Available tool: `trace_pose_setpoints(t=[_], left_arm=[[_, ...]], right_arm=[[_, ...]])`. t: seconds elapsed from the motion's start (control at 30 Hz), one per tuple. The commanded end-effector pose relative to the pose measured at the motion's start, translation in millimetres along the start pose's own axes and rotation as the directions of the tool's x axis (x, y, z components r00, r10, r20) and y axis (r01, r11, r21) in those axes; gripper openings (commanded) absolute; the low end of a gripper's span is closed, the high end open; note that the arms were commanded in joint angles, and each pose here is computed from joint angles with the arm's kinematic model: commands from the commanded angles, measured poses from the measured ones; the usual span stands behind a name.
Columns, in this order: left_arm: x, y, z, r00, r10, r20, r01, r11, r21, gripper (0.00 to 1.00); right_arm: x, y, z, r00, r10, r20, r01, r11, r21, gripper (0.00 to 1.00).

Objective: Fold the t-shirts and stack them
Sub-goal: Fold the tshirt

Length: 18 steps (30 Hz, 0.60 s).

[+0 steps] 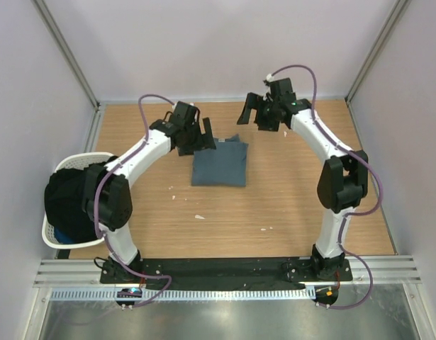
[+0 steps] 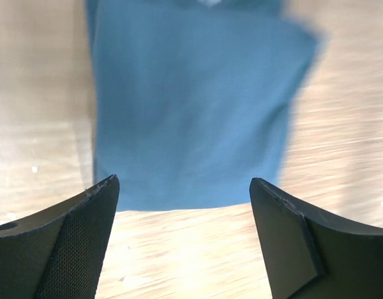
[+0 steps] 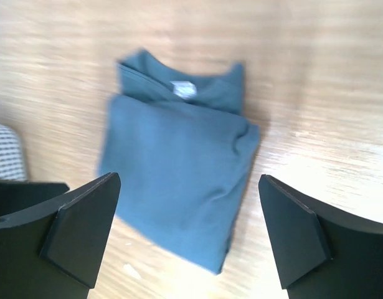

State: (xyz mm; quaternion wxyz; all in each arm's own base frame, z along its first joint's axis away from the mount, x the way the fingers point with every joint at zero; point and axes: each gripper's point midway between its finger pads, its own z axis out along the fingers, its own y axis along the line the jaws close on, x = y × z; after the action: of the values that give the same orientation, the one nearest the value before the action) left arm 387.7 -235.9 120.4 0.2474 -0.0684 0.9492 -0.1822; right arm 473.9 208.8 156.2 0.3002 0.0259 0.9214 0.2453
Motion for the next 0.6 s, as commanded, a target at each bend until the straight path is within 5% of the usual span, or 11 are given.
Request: trace_pose_setpoints(t=[0.0, 0.07, 0.23, 0.37, 0.57], left_arm=[[-40.4, -22.1, -68.4, 0.989, 0.082, 0.126, -0.09, 0.994, 0.058, 0.88], [-41.4, -22.8, -80.9, 0.986, 0.084, 0.143, -0.095, 0.993, 0.07, 1.0], [-31.4, -11.5, -115.3, 0.984, 0.031, 0.174, -0.053, 0.991, 0.124, 1.0], [-6.1, 20.4, -121.9, 0.988, -0.014, 0.156, -0.002, 0.994, 0.105, 1.0], [16.2, 59.4, -125.6, 0.981, -0.091, 0.171, 0.077, 0.993, 0.085, 1.0]], right_arm=[[-43.6, 29.1, -67.4, 0.991, 0.008, 0.131, -0.001, 0.999, -0.054, 1.0], [-42.8, 26.6, -85.4, 0.991, 0.009, 0.136, -0.005, 0.999, -0.032, 1.0], [-37.2, 8.3, -122.6, 0.976, -0.015, 0.217, -0.002, 0.997, 0.079, 0.99], [-38.0, -10.7, -167.6, 0.921, -0.014, 0.389, -0.055, 0.984, 0.167, 1.0], [2.1, -50.7, -182.4, 0.879, 0.029, 0.475, -0.161, 0.957, 0.241, 1.0]])
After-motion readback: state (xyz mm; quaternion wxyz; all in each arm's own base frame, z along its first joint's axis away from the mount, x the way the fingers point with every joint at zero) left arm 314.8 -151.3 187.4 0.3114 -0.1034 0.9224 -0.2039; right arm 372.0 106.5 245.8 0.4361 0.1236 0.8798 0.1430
